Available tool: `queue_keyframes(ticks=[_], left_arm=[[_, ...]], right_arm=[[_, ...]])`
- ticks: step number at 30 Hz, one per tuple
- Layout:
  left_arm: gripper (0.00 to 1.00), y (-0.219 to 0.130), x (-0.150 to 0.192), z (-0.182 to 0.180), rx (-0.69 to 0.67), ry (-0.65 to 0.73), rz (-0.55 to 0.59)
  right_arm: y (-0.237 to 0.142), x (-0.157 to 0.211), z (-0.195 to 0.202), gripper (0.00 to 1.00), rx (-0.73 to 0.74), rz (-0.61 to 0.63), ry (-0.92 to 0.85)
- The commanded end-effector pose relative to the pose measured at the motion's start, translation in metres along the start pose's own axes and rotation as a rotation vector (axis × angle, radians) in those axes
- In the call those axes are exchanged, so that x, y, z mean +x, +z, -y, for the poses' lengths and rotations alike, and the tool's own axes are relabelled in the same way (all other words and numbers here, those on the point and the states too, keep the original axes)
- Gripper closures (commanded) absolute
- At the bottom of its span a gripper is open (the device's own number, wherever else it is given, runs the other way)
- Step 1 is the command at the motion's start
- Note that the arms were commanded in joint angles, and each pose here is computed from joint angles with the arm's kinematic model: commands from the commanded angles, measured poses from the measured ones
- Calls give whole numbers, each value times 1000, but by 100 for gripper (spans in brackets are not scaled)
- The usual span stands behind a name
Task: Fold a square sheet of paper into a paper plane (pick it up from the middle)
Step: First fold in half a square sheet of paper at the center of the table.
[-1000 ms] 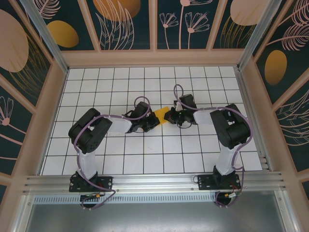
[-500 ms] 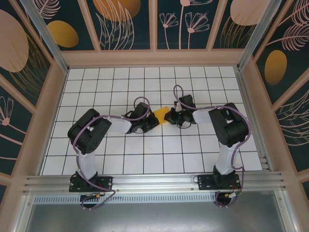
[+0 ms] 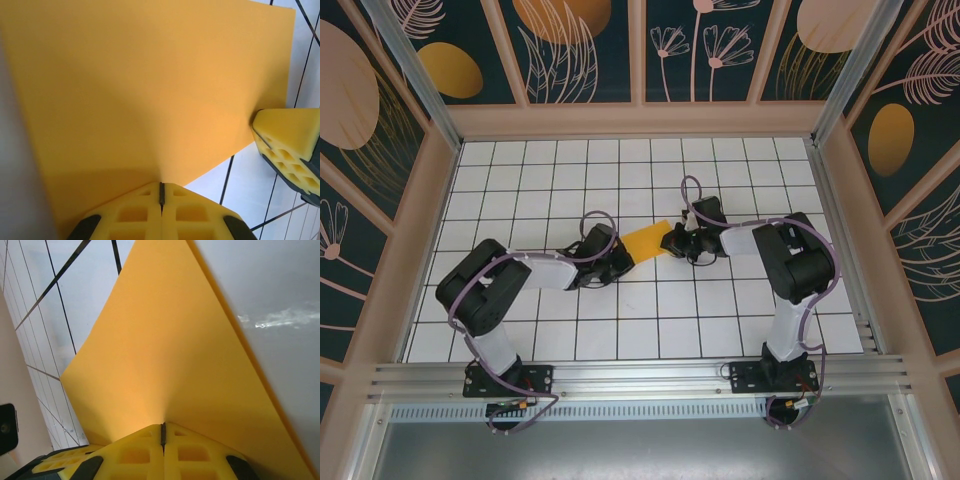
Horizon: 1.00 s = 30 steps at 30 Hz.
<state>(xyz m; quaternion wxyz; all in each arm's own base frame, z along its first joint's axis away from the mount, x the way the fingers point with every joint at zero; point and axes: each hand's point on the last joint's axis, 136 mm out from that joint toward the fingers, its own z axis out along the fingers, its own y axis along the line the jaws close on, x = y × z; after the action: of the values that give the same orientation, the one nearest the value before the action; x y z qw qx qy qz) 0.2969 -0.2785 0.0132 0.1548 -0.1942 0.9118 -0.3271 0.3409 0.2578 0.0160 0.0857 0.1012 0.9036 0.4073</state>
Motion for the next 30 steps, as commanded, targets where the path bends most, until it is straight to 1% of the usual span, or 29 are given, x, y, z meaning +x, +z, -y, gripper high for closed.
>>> queue_keyframes(ticks=[1,2,3,6,9,11,13,17,20,25,30], left_arm=[[100,-7,2,-48,-151,-60,44],[100,-8,1,-52,-160,-69,53],[100,-14,-2,-45,-138,-72,71],[100,-21,-7,-46,-149,-86,103],[100,-33,-18,-46,-158,-101,167],[100,-41,-28,-33,-117,-87,214],[100,-45,-33,-10,-37,-51,223],[100,-50,-34,34,149,-8,208],[100,-50,-33,48,214,-2,193],[100,-27,-23,44,189,-15,117],[100,-14,-17,25,116,-36,89]], right_arm=[[-2,5,71,100,215,26,119],[-2,6,72,100,217,25,123],[-2,6,73,100,218,25,124],[-2,6,74,100,218,24,125],[-3,6,73,100,217,27,123],[-2,5,72,100,212,27,123],[-2,6,71,100,207,25,123],[-3,5,69,100,201,27,123],[-2,5,69,100,198,25,125],[-1,5,68,100,194,24,126],[-1,5,67,100,191,22,125]])
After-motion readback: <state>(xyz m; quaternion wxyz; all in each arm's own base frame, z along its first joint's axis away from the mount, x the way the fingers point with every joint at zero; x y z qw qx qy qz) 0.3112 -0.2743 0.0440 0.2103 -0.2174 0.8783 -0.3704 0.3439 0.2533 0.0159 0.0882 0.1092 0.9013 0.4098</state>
